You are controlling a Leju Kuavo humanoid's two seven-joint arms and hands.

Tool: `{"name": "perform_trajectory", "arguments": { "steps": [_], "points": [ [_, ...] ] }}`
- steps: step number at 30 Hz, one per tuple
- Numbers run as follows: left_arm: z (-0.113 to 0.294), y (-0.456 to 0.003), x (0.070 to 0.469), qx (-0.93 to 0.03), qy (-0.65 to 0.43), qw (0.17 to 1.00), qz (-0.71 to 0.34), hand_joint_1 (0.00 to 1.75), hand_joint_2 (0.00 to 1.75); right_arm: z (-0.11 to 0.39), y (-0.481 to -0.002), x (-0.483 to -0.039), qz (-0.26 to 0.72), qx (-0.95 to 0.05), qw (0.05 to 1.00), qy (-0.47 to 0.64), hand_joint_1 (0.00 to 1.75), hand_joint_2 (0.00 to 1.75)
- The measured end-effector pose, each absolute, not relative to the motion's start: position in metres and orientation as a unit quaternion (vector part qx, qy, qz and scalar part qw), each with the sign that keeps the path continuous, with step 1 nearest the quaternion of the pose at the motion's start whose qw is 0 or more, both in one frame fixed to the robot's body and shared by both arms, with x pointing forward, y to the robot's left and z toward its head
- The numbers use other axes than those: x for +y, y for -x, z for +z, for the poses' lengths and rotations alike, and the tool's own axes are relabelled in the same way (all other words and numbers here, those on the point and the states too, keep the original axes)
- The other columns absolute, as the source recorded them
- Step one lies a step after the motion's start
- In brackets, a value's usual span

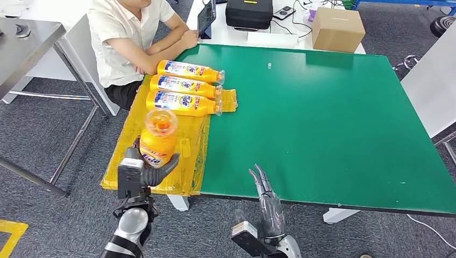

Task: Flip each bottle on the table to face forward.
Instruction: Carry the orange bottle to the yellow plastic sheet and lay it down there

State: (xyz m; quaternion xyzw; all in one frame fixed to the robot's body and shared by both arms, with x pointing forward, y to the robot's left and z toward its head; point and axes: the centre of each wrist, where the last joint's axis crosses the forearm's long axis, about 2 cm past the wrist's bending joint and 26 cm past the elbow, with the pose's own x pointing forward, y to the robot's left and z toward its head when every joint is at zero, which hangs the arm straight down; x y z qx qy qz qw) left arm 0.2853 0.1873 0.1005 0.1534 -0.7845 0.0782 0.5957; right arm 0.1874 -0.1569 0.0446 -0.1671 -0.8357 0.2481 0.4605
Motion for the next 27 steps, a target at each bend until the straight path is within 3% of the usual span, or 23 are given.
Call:
{"name": "perform_trajectory", "arguments": {
  "steps": [3, 7, 14, 15, 18, 19, 24, 27],
  "points": [
    [0.096, -0.304, 0.197, -0.767, -0.240, 0.591, -0.077, 1.75, 1.75, 0.050, -0.196, -0.166, 0.234, -0.843, 0.448, 0.184, 0.00, 0.00],
    [0.086, -0.324, 0.204, -0.697, -0.266, 0.613, -0.261, 1.75, 1.75, 0.054, -0.204, -0.174, 0.223, -0.844, 0.453, 0.182, 0.00, 0.00],
    [0.092, -0.354, 0.199, -0.640, -0.251, 0.607, -0.400, 1.74, 1.75, 0.053, -0.207, -0.175, 0.216, -0.844, 0.463, 0.162, 0.00, 0.00],
    [0.094, -0.358, 0.198, -0.634, -0.247, 0.605, -0.413, 1.58, 1.75, 0.053, -0.208, -0.175, 0.214, -0.844, 0.465, 0.160, 0.00, 0.00],
    [0.096, -0.366, 0.197, -0.617, -0.233, 0.609, -0.441, 0.34, 1.75, 0.051, -0.209, -0.174, 0.209, -0.844, 0.469, 0.153, 0.00, 0.00],
    [0.097, -0.368, 0.197, -0.613, -0.226, 0.612, -0.446, 0.05, 1.75, 0.051, -0.209, -0.174, 0.208, -0.844, 0.470, 0.152, 0.00, 0.00],
    [0.097, -0.378, 0.199, -0.601, -0.150, 0.644, -0.449, 0.00, 1.75, 0.047, -0.210, -0.172, 0.202, -0.845, 0.473, 0.145, 0.00, 0.00],
    [0.097, -0.382, 0.201, -0.605, -0.102, 0.658, -0.437, 0.00, 1.75, 0.045, -0.211, -0.172, 0.200, -0.845, 0.475, 0.142, 0.00, 1.31]
  ]
}}
